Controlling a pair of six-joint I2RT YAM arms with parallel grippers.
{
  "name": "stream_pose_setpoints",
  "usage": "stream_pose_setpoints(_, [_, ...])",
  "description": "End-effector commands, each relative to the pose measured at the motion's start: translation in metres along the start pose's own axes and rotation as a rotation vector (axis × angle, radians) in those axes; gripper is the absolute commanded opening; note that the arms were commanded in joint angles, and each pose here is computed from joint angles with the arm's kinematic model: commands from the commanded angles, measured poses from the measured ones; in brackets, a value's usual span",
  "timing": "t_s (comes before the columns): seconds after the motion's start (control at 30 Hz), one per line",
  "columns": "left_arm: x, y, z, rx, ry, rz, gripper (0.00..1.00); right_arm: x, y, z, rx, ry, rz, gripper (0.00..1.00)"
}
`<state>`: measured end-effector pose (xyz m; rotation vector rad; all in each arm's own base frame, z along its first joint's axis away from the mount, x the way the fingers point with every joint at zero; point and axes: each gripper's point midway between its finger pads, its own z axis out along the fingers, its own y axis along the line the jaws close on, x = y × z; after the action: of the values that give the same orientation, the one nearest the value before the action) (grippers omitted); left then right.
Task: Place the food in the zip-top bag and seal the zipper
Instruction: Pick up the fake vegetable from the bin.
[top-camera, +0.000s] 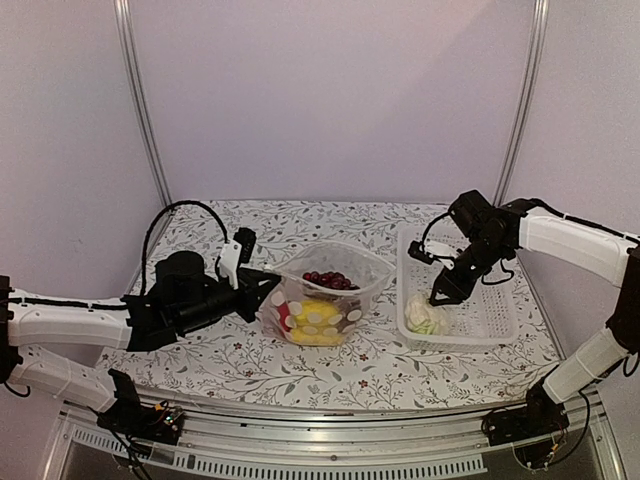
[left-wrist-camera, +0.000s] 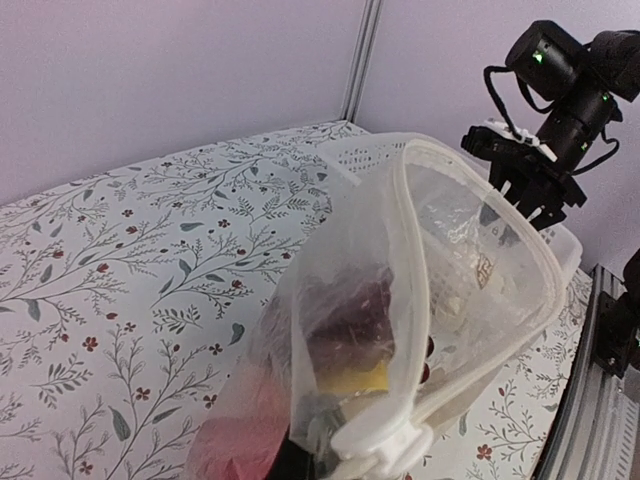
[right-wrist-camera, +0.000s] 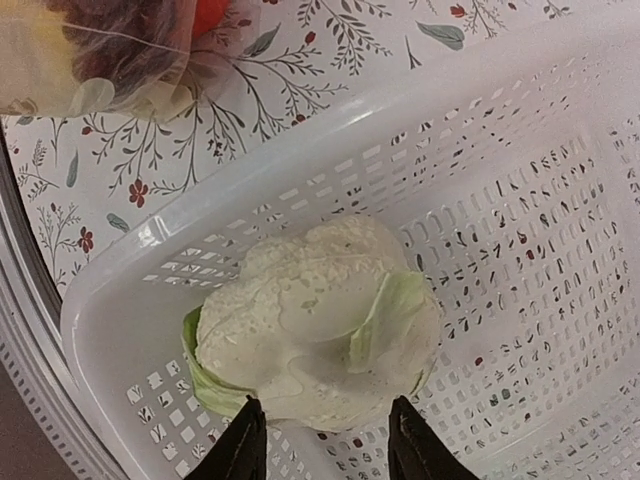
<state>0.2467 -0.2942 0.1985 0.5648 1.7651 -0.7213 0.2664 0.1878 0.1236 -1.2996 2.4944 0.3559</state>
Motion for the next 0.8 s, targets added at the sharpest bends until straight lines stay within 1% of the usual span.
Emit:
stream_pose_setpoints(0.0, [-0.002, -0.003, -0.003, 0.002, -0.008, 0.004, 0.0, -0.011, 0.013, -0.009, -0.056, -0.072, -0.015, 0.4])
stream_pose_setpoints(0.17, [-0.001, -0.002, -0.001, -0.006, -0.008, 0.005, 0.0, -0.007, 0.026, -0.006, -0.127, -0.074, -0.021, 0.4])
stream_pose_setpoints(0.27, [-0.002, -0.002, 0.0, -0.005, -0.009, 0.005, 0.0, -0.002, 0.032, 0.001, -0.165, -0.06, -0.013, 0.44])
stream_pose_setpoints(0.43, [-0.001, -0.001, 0.0, -0.009, -0.003, 0.013, 0.0, 0.005, 0.038, 0.008, -0.206, -0.044, 0.002, 0.56])
stream_pose_setpoints(0.53, [-0.002, -0.002, 0.0, -0.007, -0.004, 0.013, 0.0, 0.009, 0.035, 0.014, -0.189, -0.033, 0.011, 0.67])
stream_pose_setpoints(0.67, [-0.002, -0.002, 0.001, -0.007, -0.002, 0.017, 0.0, 0.013, 0.03, 0.023, -0.168, -0.017, 0.027, 0.79])
stream_pose_setpoints(0.77, [-0.004, -0.003, 0.001, -0.005, -0.006, 0.016, 0.0, 0.014, 0.031, 0.028, -0.182, -0.014, 0.036, 0.81])
